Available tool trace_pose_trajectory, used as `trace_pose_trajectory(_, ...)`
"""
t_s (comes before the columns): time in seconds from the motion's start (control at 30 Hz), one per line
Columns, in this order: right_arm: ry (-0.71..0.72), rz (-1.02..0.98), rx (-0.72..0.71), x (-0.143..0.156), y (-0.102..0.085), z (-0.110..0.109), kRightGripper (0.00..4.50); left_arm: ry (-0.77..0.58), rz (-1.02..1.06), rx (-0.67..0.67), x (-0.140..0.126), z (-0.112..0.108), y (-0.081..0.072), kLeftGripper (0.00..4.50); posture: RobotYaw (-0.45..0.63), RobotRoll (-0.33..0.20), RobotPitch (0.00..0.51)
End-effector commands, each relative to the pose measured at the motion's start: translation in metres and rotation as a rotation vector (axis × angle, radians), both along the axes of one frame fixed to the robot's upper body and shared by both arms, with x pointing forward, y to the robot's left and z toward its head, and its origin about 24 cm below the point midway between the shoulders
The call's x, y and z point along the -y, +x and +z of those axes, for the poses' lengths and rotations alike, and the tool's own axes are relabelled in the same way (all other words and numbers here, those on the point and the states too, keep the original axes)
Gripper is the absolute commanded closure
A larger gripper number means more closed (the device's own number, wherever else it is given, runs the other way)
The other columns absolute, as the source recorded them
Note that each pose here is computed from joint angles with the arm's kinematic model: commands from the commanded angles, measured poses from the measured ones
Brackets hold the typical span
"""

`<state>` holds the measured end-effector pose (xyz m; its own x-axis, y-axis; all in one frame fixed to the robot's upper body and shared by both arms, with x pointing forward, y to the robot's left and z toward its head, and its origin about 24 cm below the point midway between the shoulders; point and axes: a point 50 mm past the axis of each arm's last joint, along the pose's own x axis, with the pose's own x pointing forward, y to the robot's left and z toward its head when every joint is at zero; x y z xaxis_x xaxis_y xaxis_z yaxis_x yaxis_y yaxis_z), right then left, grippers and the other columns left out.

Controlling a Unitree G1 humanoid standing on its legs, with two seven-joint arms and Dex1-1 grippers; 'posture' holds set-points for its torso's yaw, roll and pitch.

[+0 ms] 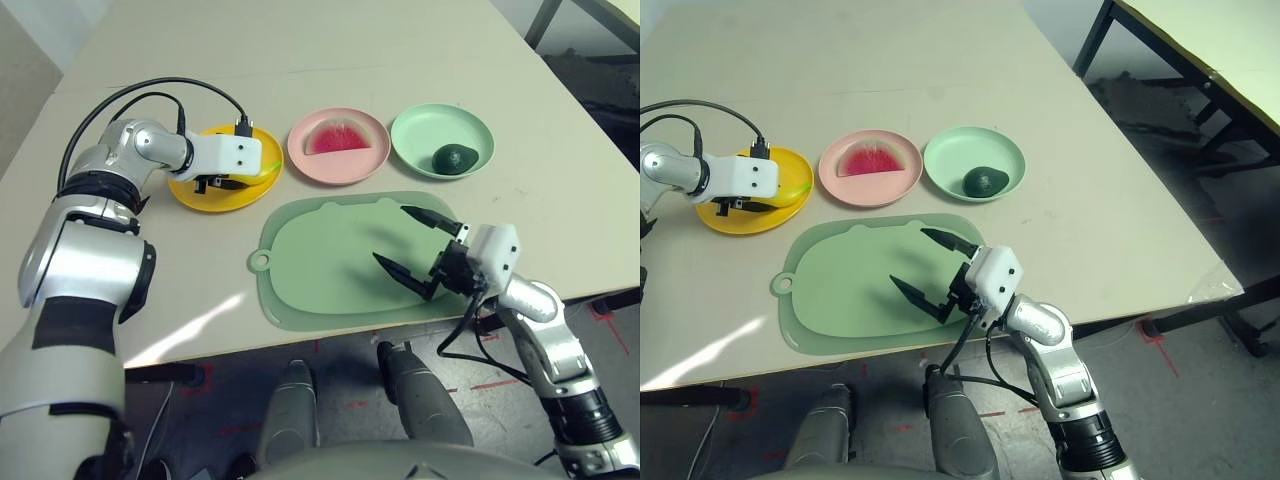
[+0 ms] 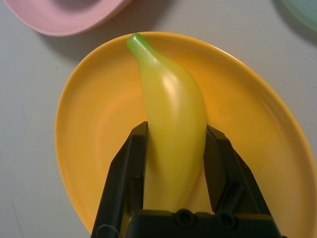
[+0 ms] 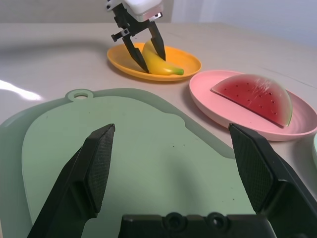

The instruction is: Place the fruits into color-matched plates.

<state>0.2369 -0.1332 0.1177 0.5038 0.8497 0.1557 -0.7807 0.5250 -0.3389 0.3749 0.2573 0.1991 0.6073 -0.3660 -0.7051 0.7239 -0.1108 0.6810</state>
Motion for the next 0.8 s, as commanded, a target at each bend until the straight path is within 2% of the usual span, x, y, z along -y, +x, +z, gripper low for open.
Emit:
trace_pose_trajectory(0.03,0.003,0.003,-0.008,0.001,0.0,0.0,0.0,0.023,-0.005,-0.061,-0.002,-0.015,-0.004,1.46,-0.22,0.0,0.232)
trace_pose_trajectory(0.17,0.005,0.006,-0.015,-0.001,-0.001,-0.002,0.0,0.022,-0.016,-0.066,-0.002,-0.015,-0.005,0.14,-0.22,0.0,0.236)
trace_pose_trajectory(0.2,0.005,0.006,-0.015,-0.001,-0.001,-0.002,0.0,0.022,-0.017,-0.067,-0.002,-0.015,-0.005,0.03,-0.22,0.0,0.237)
trace_pose_trajectory(0.4,0.026,-0.023,-0.023,0.003,0.001,-0.001,0.0,0.02,-0.025,-0.059,-0.003,-0.012,-0.006,0.03,-0.21,0.0,0.239)
trace_pose_trajectory(0.5,0.061,-0.089,-0.024,0.014,0.009,0.004,0.0,-0.045,-0.039,-0.018,-0.003,0.003,-0.005,0.03,-0.21,0.0,0.238)
trace_pose_trajectory(0.57,0.079,-0.135,-0.012,0.022,0.017,0.009,0.0,-0.193,-0.023,0.038,-0.001,0.019,-0.003,0.03,-0.21,0.0,0.236)
trace_pose_trajectory(0.6,0.088,-0.159,-0.006,0.027,0.021,0.012,0.0,-0.311,-0.002,0.069,0.001,0.028,-0.001,0.03,-0.21,0.0,0.234)
trace_pose_trajectory(0.67,0.11,-0.224,0.015,0.04,0.03,0.021,0.0,-0.663,0.039,0.148,0.004,0.055,0.005,0.03,-0.2,0.0,0.235)
trace_pose_trajectory(0.73,0.133,-0.295,0.034,0.057,0.039,0.031,0.0,-0.891,0.048,0.211,0.003,0.078,0.006,0.03,-0.2,0.0,0.235)
trace_pose_trajectory(0.8,0.166,-0.389,0.056,0.079,0.048,0.044,0.0,-1.063,0.072,0.293,-0.006,0.099,0.003,0.03,-0.19,0.0,0.236)
